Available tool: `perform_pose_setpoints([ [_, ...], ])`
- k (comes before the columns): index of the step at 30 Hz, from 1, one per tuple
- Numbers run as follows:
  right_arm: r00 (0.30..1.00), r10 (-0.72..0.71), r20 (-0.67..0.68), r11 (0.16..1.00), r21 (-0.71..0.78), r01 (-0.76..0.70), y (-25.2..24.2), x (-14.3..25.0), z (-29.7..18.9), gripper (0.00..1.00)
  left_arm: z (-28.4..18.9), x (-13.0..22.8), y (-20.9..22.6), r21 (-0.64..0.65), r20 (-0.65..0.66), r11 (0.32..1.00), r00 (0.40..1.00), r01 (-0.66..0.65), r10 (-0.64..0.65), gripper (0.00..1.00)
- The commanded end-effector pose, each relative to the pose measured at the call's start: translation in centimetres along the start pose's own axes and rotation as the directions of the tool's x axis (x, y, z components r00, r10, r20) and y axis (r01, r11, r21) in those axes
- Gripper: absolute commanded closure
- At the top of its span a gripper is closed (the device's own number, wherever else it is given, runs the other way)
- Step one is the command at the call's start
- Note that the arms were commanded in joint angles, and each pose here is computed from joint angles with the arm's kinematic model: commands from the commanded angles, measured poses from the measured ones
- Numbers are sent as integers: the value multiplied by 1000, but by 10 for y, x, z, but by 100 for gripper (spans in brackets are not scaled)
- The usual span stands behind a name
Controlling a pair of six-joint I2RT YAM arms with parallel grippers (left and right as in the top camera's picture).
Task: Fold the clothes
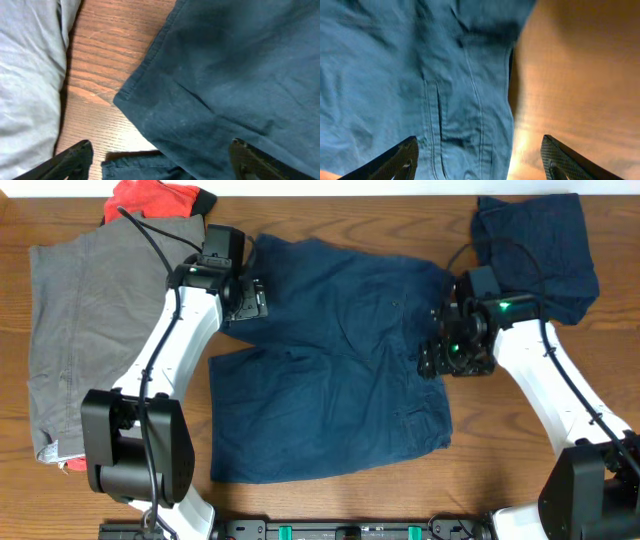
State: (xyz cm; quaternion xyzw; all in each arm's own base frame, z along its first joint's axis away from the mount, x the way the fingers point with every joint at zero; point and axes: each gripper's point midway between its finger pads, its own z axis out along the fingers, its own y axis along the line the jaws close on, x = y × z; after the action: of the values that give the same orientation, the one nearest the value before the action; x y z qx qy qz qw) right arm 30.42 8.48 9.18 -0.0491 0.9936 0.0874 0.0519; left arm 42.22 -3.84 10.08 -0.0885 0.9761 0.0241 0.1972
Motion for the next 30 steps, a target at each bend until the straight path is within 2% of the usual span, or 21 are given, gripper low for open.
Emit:
perform_pose_setpoints([
  [1, 999, -32, 42, 999, -14, 33, 5, -10, -7, 24, 20, 11, 14, -40, -62, 996, 995, 79, -81, 13],
  [5, 998, -37, 54, 999, -15, 38, 6, -13, -7, 24, 42, 21, 21, -79, -110, 978, 973, 193, -201, 13],
  [15, 997, -40, 69, 999, -16, 41, 6, -17, -8, 25, 84, 32, 19, -114, -143, 957, 949, 268, -283, 15],
  [28, 995, -42, 88, 999, -16, 44, 7, -21, -8, 25, 109, 43, 19, -137, -171, 950, 937, 282, -303, 44],
  [30, 994, -44, 96, 999, -17, 45, 7, -23, -8, 25, 111, 46, 19, -144, -181, 948, 934, 284, -307, 56],
])
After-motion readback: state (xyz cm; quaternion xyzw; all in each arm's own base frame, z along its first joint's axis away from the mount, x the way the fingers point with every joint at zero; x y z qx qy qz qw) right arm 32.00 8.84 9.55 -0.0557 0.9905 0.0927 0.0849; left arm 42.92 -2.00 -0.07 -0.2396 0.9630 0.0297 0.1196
